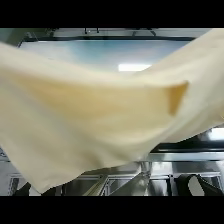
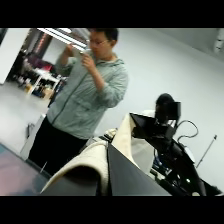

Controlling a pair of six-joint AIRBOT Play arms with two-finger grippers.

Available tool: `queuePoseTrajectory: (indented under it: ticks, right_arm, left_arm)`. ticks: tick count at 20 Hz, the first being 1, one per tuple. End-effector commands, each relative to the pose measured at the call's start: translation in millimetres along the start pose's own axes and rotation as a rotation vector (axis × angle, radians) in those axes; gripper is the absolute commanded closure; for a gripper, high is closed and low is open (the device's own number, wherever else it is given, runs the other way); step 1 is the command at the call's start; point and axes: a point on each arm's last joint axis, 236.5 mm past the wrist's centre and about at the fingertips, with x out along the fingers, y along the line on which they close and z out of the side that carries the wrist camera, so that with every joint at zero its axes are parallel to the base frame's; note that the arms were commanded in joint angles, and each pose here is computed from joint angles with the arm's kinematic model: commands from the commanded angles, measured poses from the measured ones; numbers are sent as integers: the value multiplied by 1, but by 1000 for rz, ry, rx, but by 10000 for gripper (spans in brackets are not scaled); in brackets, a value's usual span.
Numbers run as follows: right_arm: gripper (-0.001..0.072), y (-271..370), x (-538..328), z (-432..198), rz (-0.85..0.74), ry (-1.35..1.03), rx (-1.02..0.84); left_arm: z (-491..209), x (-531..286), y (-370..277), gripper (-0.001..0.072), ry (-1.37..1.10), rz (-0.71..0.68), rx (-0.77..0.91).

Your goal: Fold the shirts.

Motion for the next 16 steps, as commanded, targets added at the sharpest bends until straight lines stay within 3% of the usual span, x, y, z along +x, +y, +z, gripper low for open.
queuePoseTrajectory:
  ticks: [1, 4, 8, 13, 16]
  right_arm:
    - [687, -91, 57, -75, -167, 211, -35]
    - [687, -126, 112, -166, -129, 411, -15]
    - [688, -136, 117, -169, -143, 406, 3]
    - [687, -68, 72, -96, -107, 289, -108]
    - [688, -4, 26, -33, -130, 114, -273]
  left_arm:
    - [-22, 1, 129, 686, 71, 177, -177]
    - [-72, 30, 187, 687, 171, 64, -336]
    - [-80, 66, 182, 690, 253, -134, -369]
    - [-66, 97, 65, 690, 393, -316, -215]
    - [-67, 91, -60, 688, 477, -463, 48]
